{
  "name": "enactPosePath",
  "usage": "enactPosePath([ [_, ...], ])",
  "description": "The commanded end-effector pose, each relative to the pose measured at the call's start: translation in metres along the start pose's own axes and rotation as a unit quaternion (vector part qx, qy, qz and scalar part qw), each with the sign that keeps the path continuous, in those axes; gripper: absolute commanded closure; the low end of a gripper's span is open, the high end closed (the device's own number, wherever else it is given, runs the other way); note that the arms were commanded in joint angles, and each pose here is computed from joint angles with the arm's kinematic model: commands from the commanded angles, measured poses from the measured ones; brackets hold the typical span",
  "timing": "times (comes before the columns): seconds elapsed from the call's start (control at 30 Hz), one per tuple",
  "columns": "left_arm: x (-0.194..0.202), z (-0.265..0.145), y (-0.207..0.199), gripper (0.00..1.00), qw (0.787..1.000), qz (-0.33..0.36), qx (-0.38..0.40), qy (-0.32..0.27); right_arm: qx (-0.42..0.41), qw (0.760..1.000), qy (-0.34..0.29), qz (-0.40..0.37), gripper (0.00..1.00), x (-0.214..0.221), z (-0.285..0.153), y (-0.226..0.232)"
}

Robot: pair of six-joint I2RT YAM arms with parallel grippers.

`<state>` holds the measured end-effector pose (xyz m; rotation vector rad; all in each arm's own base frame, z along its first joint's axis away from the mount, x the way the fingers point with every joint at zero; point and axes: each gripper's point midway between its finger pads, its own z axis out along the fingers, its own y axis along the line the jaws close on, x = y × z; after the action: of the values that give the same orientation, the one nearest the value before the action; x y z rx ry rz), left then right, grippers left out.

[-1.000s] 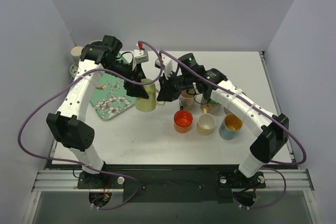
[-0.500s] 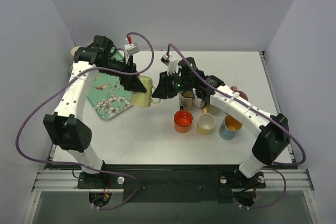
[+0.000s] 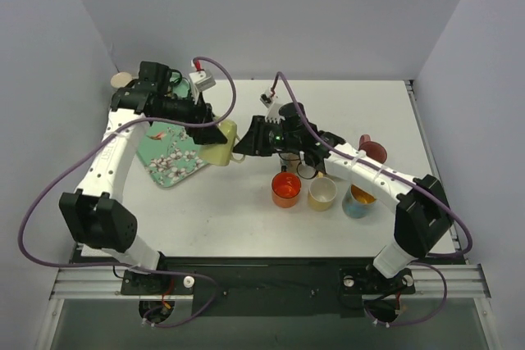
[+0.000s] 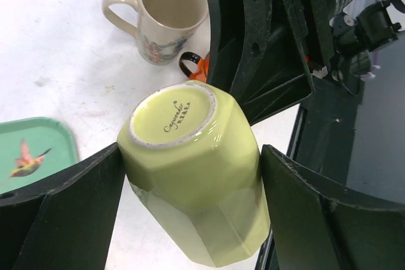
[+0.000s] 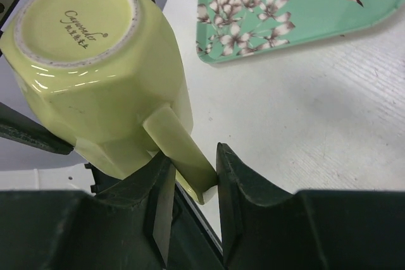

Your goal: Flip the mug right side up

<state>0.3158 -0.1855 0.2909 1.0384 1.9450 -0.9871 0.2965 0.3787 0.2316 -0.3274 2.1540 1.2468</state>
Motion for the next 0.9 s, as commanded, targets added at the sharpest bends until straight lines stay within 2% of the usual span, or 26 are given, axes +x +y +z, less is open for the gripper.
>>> enactPosePath([
  [0.0, 0.028, 0.006, 0.061, 0.26, 0.998, 0.059, -0.011, 0.022, 0.004, 0.993, -0.085, 0.082, 1.00, -0.040, -0.023, -0.001],
  [0.03, 0.031, 0.008, 0.053, 0.35, 0.998, 0.053, 0.017, 0.020, 0.007, 0.994, -0.081, 0.070, 1.00, -0.038, -0.022, -0.001],
  [0.07, 0.036, 0.013, 0.056, 0.49, 0.998, 0.048, 0.034, 0.024, 0.017, 0.995, -0.072, 0.063, 1.00, -0.033, -0.021, -0.004],
  [0.1, 0.039, 0.014, 0.046, 0.51, 0.997, 0.039, 0.061, 0.023, 0.024, 0.996, -0.069, 0.048, 1.00, -0.030, -0.018, -0.005],
  [0.13, 0.042, 0.018, 0.047, 0.59, 0.996, 0.034, 0.079, 0.026, 0.030, 0.996, -0.065, 0.044, 1.00, -0.028, -0.015, -0.008],
  [0.17, 0.048, 0.017, 0.036, 0.62, 0.993, 0.025, 0.108, 0.030, 0.033, 0.997, -0.064, 0.038, 1.00, -0.027, -0.014, -0.009],
  [0.2, 0.053, 0.017, 0.031, 0.72, 0.991, -0.001, 0.128, 0.039, 0.034, 0.997, -0.063, 0.030, 1.00, -0.026, -0.012, -0.011],
  [0.23, 0.049, 0.015, 0.028, 0.80, 0.990, 0.013, 0.139, 0.031, 0.035, 0.997, -0.063, 0.024, 1.00, -0.025, -0.013, -0.011],
  [0.27, 0.056, 0.014, 0.022, 0.85, 0.986, -0.020, 0.157, 0.043, 0.034, 0.997, -0.062, 0.009, 1.00, -0.025, -0.013, -0.011],
  [0.3, 0.053, 0.014, 0.021, 1.00, 0.985, -0.007, 0.167, 0.034, 0.029, 0.998, -0.053, -0.001, 1.00, -0.021, -0.014, -0.010],
  [0.37, 0.059, 0.019, 0.025, 1.00, 0.984, -0.026, 0.174, 0.031, 0.016, 0.999, -0.031, -0.023, 1.00, -0.012, -0.015, -0.003],
  [0.47, 0.063, 0.022, 0.023, 1.00, 0.982, -0.014, 0.186, 0.018, 0.023, 0.997, 0.005, -0.074, 1.00, 0.006, -0.013, -0.001],
  [0.63, 0.071, 0.029, 0.022, 1.00, 0.980, 0.003, 0.201, -0.001, 0.056, 0.991, 0.023, -0.123, 1.00, 0.016, -0.007, -0.025],
  [0.77, 0.084, 0.022, 0.025, 1.00, 0.981, 0.040, 0.192, 0.002, 0.053, 0.974, 0.035, -0.216, 1.00, 0.030, 0.004, -0.025],
  [0.87, 0.089, 0.018, 0.015, 1.00, 0.978, 0.086, 0.192, 0.004, 0.026, 0.951, 0.043, -0.305, 1.00, 0.052, 0.009, -0.018],
])
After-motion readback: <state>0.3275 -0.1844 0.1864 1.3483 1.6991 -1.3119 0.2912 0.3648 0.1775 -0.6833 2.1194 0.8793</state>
